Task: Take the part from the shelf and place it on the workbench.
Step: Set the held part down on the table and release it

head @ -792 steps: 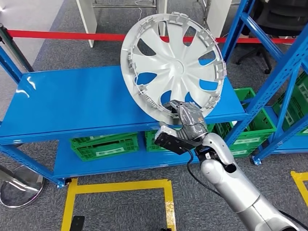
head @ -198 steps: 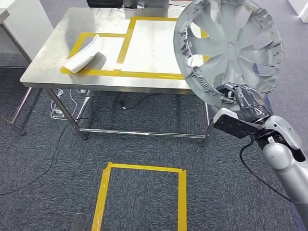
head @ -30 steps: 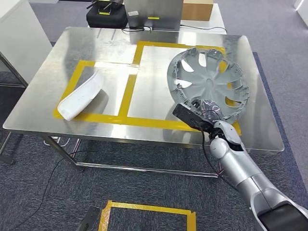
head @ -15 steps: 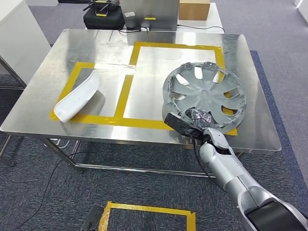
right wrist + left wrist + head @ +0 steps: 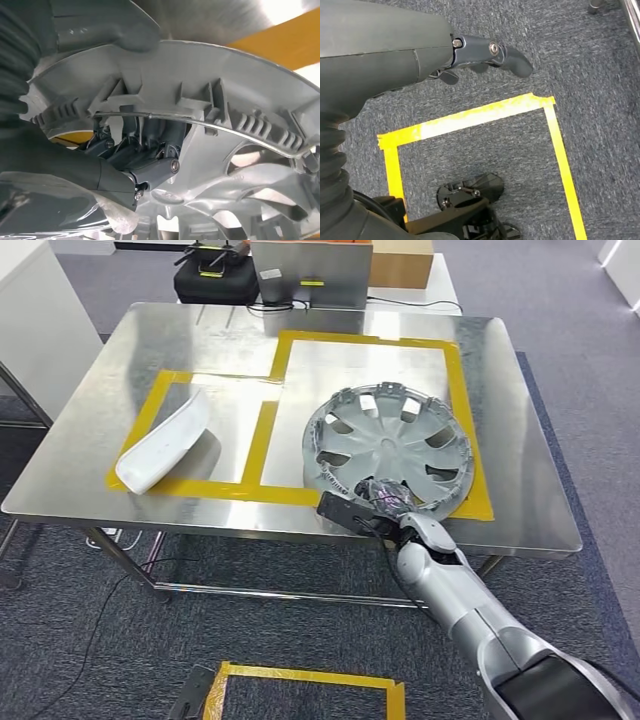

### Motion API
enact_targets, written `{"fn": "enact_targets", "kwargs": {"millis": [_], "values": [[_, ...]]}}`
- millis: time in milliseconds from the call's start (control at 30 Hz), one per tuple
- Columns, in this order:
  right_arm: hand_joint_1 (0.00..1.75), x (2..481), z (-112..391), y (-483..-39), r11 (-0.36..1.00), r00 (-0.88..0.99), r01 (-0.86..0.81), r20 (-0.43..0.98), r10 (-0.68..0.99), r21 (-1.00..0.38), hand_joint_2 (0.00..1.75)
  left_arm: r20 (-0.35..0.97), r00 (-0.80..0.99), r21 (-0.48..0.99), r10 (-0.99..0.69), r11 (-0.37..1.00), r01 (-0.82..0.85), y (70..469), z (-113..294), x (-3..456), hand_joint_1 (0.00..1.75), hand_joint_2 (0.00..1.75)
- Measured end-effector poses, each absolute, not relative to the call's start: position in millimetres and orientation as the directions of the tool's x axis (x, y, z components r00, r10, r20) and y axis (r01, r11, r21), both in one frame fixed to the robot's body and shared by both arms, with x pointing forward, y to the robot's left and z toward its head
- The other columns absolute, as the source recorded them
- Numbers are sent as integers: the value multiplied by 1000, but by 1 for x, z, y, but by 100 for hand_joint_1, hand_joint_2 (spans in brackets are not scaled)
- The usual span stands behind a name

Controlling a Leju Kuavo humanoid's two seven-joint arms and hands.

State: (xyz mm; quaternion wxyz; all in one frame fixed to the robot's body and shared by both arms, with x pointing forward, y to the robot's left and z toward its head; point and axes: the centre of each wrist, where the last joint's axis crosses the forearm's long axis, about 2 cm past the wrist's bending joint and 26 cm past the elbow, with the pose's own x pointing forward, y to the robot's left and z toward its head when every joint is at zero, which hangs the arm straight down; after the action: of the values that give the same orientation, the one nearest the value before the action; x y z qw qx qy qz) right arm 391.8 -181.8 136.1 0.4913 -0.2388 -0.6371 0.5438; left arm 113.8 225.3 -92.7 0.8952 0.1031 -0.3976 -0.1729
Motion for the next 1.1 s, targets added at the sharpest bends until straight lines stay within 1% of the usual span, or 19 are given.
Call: {"fn": "enact_targets", "kwargs": {"millis": [33,167,267,400,633,833,1000,1100], "values": [[0,392,136,-181,296,-405,-232,369,837,-927,0,677,624,321,-390,920,227,225,-93,114,0,175],[0,389,132,-181,321,-403,-242,396,825,-916,0,680,632,303,-370,928,217,225,-93,114,0,0],[0,387,130,-181,372,-382,-257,448,808,-892,0,667,656,293,-354,934,206,226,-93,112,0,0],[0,389,143,-177,472,-374,-242,530,761,-848,0,651,676,288,-344,937,199,226,-94,111,0,0],[0,388,159,-173,593,-399,-204,620,676,-779,0,641,694,285,-329,941,182,227,-94,109,0,0],[0,378,167,-178,775,-401,-181,765,503,-605,0,632,719,263,-290,953,153,230,-96,104,0,0],[0,375,178,-182,841,-422,-151,804,419,-519,0,630,725,263,-278,955,137,232,-97,102,0,0],[0,370,183,-189,912,-420,-117,852,313,-393,0,630,729,265,-267,957,120,234,-97,101,0,0]]}}
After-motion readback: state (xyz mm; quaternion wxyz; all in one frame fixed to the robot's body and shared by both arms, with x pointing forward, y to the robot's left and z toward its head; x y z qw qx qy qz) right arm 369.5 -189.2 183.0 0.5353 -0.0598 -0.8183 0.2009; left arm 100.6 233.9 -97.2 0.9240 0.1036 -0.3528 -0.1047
